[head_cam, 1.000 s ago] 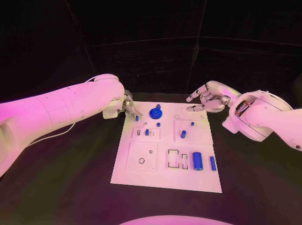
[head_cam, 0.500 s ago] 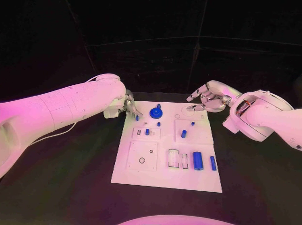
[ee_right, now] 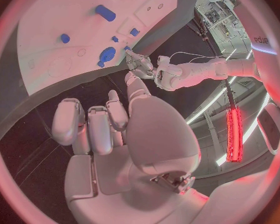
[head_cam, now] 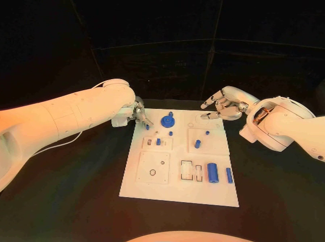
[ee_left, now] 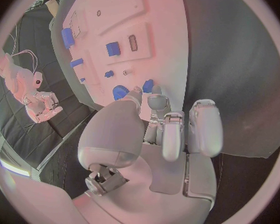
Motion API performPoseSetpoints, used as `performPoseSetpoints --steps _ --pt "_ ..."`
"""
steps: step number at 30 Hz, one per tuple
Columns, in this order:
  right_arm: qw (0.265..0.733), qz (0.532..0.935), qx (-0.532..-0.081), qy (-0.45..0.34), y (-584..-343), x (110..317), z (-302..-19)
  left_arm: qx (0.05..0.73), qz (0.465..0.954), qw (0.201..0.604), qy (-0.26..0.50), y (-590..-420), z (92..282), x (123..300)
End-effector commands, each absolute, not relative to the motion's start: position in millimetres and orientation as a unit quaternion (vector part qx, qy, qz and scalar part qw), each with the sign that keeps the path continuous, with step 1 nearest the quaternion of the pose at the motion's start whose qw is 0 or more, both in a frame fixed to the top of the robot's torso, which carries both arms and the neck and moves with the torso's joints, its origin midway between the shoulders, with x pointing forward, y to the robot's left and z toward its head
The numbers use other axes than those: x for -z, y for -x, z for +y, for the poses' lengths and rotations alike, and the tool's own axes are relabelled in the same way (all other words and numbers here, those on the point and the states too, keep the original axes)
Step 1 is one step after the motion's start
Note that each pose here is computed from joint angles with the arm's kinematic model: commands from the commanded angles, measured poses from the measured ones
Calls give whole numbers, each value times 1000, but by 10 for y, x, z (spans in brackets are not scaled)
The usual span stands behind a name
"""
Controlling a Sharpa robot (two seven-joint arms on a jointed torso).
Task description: Assemble the parts on the task board
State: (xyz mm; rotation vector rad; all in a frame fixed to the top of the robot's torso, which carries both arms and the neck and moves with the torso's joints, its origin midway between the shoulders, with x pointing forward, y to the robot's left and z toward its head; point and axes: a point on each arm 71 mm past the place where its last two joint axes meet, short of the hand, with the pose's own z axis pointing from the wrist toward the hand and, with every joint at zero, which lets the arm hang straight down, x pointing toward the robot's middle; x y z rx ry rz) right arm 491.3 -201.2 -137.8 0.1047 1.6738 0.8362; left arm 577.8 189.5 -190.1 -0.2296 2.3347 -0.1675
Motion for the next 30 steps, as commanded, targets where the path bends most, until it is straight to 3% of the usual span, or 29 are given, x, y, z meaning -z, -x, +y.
performPoseSetpoints --steps 1,30 --pt "595 717 -360 -40 -4918 1363 -2005 67 918 382 82 -5781 1890 1897" --pt "596 718 -359 -41 -4934 1366 -2009 109 910 389 91 -5786 1884 1876"
